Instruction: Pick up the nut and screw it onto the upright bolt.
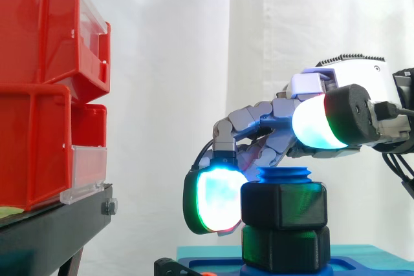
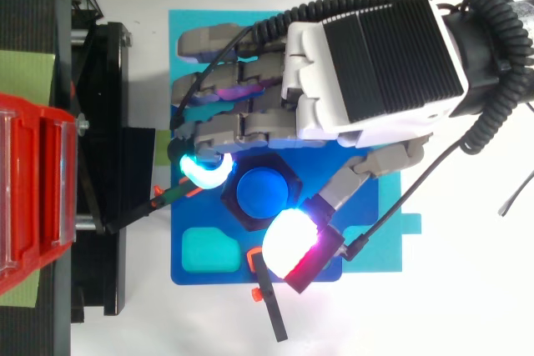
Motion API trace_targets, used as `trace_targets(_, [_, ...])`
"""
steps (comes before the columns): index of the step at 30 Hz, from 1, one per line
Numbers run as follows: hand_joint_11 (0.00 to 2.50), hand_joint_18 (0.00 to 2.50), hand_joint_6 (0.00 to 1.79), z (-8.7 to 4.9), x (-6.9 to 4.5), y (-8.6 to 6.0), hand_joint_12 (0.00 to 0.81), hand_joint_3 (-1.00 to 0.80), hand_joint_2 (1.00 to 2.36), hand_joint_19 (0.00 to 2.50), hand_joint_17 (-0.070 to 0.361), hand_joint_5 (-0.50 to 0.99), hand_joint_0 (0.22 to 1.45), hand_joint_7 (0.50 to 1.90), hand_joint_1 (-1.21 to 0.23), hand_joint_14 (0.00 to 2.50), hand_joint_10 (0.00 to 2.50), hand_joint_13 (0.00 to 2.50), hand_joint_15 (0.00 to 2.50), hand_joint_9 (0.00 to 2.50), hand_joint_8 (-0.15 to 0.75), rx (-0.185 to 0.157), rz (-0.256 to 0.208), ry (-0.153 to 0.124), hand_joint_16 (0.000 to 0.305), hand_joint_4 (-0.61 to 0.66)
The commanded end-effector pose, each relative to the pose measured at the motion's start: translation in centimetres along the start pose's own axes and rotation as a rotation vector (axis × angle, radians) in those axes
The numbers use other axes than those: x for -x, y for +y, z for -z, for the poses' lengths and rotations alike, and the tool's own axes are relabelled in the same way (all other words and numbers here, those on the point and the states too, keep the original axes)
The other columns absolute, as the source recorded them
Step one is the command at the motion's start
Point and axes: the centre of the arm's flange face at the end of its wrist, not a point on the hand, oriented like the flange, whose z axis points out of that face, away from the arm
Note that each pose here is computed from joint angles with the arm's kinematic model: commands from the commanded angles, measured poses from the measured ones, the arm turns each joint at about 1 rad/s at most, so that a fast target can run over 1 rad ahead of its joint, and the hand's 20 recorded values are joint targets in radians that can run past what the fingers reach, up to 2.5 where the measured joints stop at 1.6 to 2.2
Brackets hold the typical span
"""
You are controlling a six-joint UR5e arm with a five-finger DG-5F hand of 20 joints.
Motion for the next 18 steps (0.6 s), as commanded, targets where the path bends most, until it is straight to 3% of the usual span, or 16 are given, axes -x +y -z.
trace_targets(1, [0.00,0.22,0.50,0.1,0.1,-0.2,0.284,-0.50,1.00,0.00,0.085,0.01,0.50,1.28,-0.25,0.00,0.00,0.47,0.00,0.84,0.269,-0.003,0.000,0.000,0.038,0.14])
trace_targets(18, [0.00,0.34,0.50,0.9,0.8,-1.7,0.263,-0.50,1.00,0.00,0.081,0.05,0.50,1.37,-0.26,0.00,0.00,0.58,0.00,0.98,0.279,-0.022,-0.001,-0.012,0.036,0.11])
